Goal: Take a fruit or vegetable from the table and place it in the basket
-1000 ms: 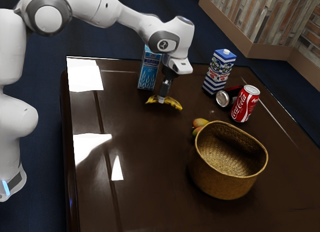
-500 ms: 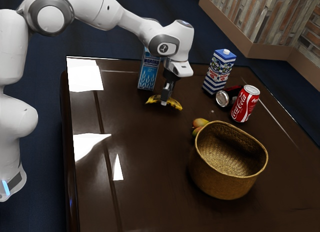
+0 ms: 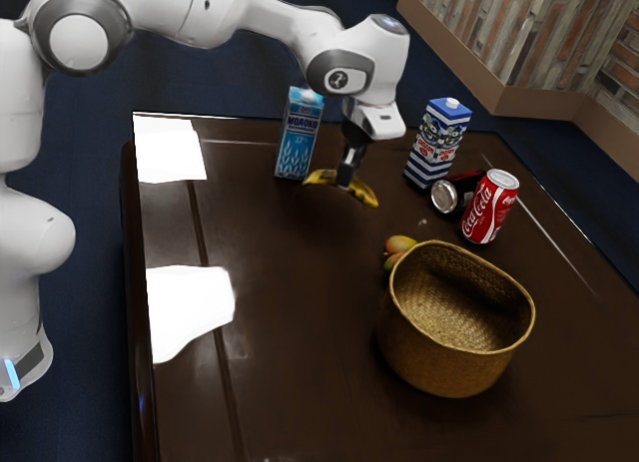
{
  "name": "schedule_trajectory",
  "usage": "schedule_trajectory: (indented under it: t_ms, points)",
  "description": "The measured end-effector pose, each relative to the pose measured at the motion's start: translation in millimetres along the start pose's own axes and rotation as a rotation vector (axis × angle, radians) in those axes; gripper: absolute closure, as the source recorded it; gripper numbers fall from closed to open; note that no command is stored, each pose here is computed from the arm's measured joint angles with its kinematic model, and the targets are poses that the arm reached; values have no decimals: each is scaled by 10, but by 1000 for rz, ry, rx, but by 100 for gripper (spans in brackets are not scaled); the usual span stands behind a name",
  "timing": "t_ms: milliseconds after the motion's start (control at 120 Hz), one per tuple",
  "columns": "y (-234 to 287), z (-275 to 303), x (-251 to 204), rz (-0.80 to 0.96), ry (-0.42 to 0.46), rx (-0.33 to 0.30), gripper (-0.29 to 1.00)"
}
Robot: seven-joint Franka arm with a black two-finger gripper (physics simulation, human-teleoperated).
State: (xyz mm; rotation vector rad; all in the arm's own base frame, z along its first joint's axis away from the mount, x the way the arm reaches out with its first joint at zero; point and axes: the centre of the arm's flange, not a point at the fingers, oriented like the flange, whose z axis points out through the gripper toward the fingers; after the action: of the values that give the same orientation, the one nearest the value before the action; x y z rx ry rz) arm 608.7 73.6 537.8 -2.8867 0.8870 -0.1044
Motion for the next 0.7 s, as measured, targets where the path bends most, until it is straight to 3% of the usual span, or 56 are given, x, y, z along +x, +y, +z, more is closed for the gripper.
schedule_trajectory:
  t_ms: [100, 233, 483, 700]
  points:
    - [552, -702, 427, 91, 28, 61, 54]
    - [1251, -1092, 744, 185, 32, 86, 54]
    - [2064, -1038, 1275, 319, 61, 39, 55]
    - [2152, -752, 1843, 338, 142, 7, 55]
